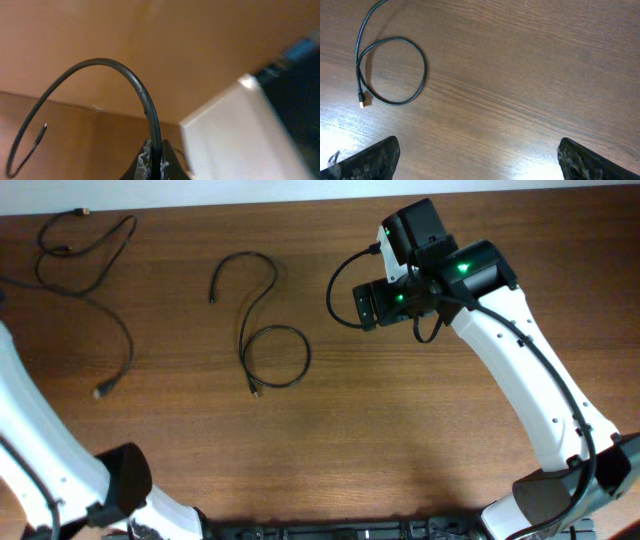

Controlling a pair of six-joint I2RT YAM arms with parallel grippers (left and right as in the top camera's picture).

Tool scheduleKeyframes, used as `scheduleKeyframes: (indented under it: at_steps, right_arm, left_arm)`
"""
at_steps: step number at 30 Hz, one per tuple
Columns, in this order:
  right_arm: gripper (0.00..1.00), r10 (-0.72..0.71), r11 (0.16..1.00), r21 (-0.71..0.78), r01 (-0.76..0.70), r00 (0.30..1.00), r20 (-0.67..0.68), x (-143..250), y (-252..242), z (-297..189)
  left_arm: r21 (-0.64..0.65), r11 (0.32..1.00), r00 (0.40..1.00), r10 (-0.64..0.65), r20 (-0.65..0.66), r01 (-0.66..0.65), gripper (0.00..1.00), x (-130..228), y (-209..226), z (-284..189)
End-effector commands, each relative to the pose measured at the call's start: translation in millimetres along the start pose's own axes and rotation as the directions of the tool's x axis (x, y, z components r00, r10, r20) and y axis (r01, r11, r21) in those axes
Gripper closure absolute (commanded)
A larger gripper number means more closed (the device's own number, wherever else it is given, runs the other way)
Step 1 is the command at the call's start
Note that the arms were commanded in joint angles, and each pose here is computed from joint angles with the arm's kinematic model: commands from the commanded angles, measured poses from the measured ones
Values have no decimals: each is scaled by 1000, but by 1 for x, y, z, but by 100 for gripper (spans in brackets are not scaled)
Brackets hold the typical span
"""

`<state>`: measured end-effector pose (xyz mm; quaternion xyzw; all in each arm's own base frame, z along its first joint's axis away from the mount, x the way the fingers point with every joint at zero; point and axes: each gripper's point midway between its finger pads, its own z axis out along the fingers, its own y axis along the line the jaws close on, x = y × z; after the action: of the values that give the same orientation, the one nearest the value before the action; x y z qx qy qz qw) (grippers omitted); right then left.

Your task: Untangle cables

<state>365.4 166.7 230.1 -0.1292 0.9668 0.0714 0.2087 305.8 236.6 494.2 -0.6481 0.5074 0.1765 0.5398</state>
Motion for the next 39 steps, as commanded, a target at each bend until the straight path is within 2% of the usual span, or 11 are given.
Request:
scheduleKeyframes:
  at_steps: [1, 4, 9, 16, 21, 27, 32, 33, 34, 36, 39]
  right_arm:
    - [1, 10, 999, -38, -10, 1000, -4, 2, 5, -2]
    - [1, 10, 999, -39, -10, 1000, 10, -1, 6, -2]
    - [1, 10, 999, -45, -8, 999, 41, -9, 7, -2]
    - [1, 9, 999, -46, -7, 999, 48, -11, 7, -2]
    - [1, 9, 999, -46, -7, 999, 48, -11, 7, -2]
    - [1, 9, 999, -46, -7, 999, 48, -11, 7, -2]
    - [1, 9, 999, -46, -7, 999, 48, -11, 7, -2]
    - [1, 9, 999, -46, -7, 999, 48, -11, 7, -2]
    - [1, 9, 999, -46, -7, 999, 48, -11, 7, -2]
    - [1, 9, 999, -46, -7, 999, 48, -10, 7, -2]
    - [1, 10, 999, -50, -7, 999, 47, -10, 8, -2]
  left_arm:
    - [-269, 958, 973, 149, 176, -98, 100, -4, 28, 44]
    - [-383, 898, 966, 254, 44, -218, 100, 33, 51, 106]
    - [-265, 788, 820, 468, -329, -555, 100, 127, 65, 194]
    - [-181, 692, 616, 453, -644, -699, 100, 231, 112, 216]
    - [-1, 785, 325, 256, -910, -620, 92, 338, 132, 191]
    - [-40, 694, 279, 235, -931, -719, 100, 350, 169, 194]
    - [-44, 642, 215, 191, -958, -765, 78, 369, 200, 189]
    - [-43, 640, 211, 188, -959, -767, 66, 370, 201, 188]
    - [-24, 638, 194, 199, -961, -770, 37, 370, 201, 187]
    - [124, 659, 85, 275, -958, -742, 26, 379, 191, 185]
    - [169, 702, 141, 361, -922, -692, 13, 356, 151, 189]
